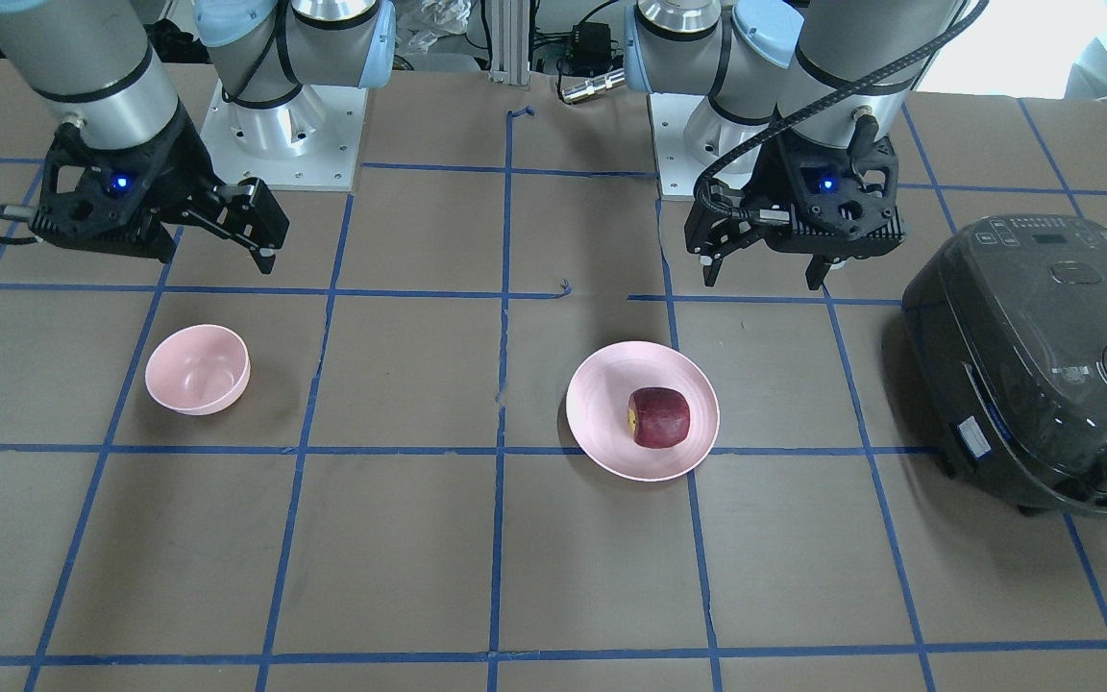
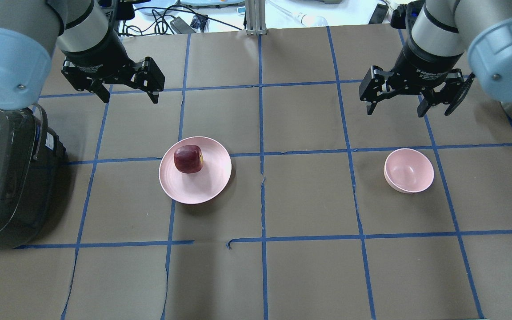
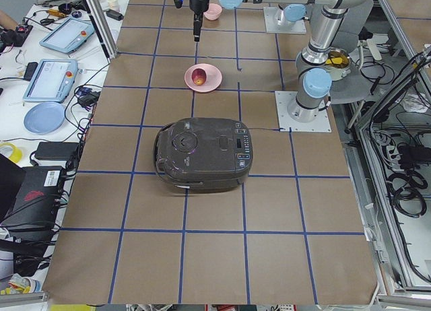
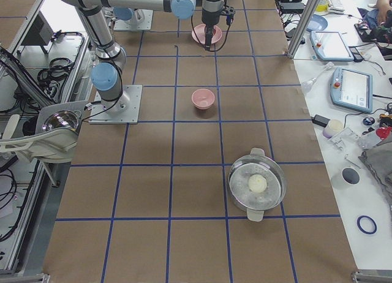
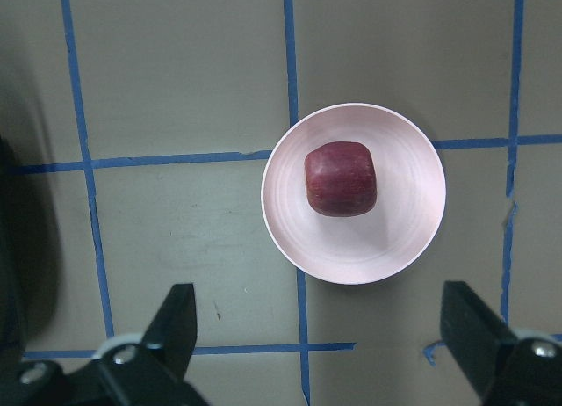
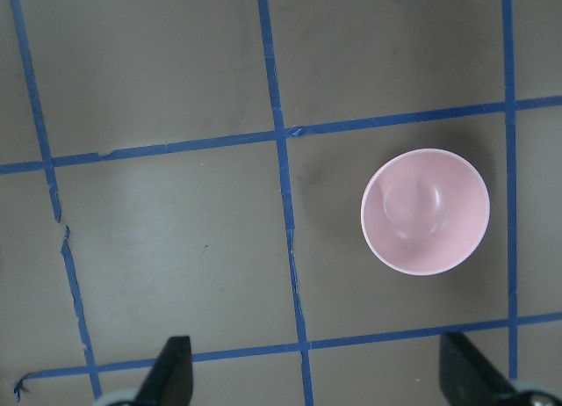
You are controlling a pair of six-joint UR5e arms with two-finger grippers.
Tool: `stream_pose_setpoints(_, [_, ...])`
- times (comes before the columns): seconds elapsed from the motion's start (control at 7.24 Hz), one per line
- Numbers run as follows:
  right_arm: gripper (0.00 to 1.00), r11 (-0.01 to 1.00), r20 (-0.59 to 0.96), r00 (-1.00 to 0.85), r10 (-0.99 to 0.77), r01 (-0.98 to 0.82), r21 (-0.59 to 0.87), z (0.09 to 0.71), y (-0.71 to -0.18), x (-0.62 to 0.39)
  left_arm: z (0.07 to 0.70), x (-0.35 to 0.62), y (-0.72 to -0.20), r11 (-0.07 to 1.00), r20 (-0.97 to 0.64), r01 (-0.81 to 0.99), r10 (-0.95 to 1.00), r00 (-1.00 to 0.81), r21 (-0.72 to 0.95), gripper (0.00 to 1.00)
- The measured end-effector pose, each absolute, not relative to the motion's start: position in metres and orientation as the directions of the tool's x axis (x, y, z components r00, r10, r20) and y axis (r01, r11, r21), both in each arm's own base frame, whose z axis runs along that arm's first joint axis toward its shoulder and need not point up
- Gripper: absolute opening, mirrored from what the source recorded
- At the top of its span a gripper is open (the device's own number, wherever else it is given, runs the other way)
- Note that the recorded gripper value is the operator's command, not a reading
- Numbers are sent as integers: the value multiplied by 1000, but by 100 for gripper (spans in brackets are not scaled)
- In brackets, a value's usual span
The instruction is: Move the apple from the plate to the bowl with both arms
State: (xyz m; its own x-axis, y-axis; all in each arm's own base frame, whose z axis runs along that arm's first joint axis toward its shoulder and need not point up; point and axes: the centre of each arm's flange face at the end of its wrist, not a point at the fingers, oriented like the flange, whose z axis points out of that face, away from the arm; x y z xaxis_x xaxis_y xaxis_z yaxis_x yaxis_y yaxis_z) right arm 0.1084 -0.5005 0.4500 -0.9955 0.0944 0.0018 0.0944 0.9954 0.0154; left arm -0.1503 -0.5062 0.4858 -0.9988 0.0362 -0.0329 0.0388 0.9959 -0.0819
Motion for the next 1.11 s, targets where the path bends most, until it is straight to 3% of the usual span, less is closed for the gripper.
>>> stream_pose_setpoints(0.69, [100,991,-12,-991,-130,-130,5,353,-572,-24,487,-150,-506,996,-34,39,36,-999,-83,100])
stream_pose_setpoints(1.11, [100,983,-52,-986,-160,-164,77,270,-550,-51,486,-150,-507,996,-32,37,35,-999,-83,100])
